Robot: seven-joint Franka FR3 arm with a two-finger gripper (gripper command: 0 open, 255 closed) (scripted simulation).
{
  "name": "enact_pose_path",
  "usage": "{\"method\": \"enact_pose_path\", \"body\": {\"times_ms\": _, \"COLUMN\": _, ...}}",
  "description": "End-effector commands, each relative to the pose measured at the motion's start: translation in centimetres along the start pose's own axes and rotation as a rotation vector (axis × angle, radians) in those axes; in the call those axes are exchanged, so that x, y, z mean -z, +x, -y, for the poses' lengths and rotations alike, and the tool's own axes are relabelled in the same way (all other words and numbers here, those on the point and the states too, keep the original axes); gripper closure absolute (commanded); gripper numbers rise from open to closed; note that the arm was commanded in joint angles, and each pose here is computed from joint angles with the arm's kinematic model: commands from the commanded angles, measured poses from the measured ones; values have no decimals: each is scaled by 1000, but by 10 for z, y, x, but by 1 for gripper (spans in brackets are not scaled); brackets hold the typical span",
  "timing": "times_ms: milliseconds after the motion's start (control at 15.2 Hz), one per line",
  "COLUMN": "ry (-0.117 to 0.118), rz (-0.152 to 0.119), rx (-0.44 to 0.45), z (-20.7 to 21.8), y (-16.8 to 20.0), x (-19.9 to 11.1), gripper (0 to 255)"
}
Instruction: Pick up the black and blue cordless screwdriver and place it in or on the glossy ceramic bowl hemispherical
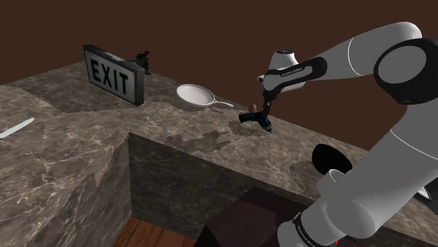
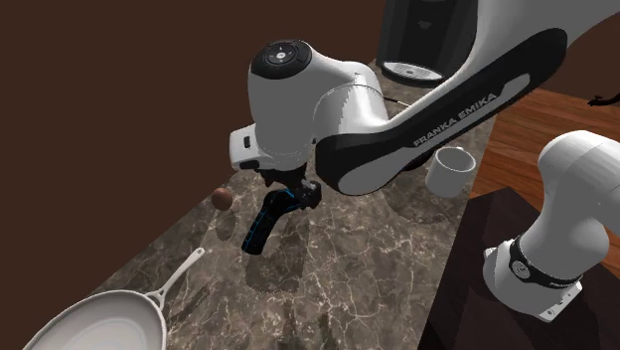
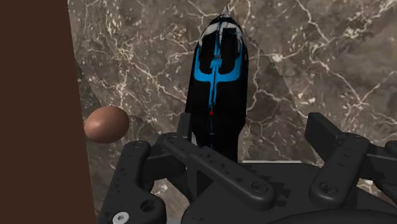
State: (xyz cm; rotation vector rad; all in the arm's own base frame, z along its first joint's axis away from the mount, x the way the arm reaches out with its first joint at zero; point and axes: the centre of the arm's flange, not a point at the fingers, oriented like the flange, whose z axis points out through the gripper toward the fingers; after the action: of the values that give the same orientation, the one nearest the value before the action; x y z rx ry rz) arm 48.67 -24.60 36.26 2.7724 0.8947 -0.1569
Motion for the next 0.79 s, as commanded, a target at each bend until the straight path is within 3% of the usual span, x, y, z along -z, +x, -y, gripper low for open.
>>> {"method": "enact_pose_path", "body": {"times_ms": 0, "ry": -10, "rz": -10, "rx": 55, "z": -19, "y": 9, "x": -17, "gripper": 0}}
{"method": "enact_pose_path", "body": {"times_ms": 528, "ry": -10, "rz": -11, "rx": 58, "z": -20, "y": 10, "x": -57, "gripper": 0}}
{"method": "enact_pose_path", "body": {"times_ms": 726, "ry": -10, "rz": -11, "rx": 57, "z": -20, "y": 10, "x": -57, "gripper": 0}}
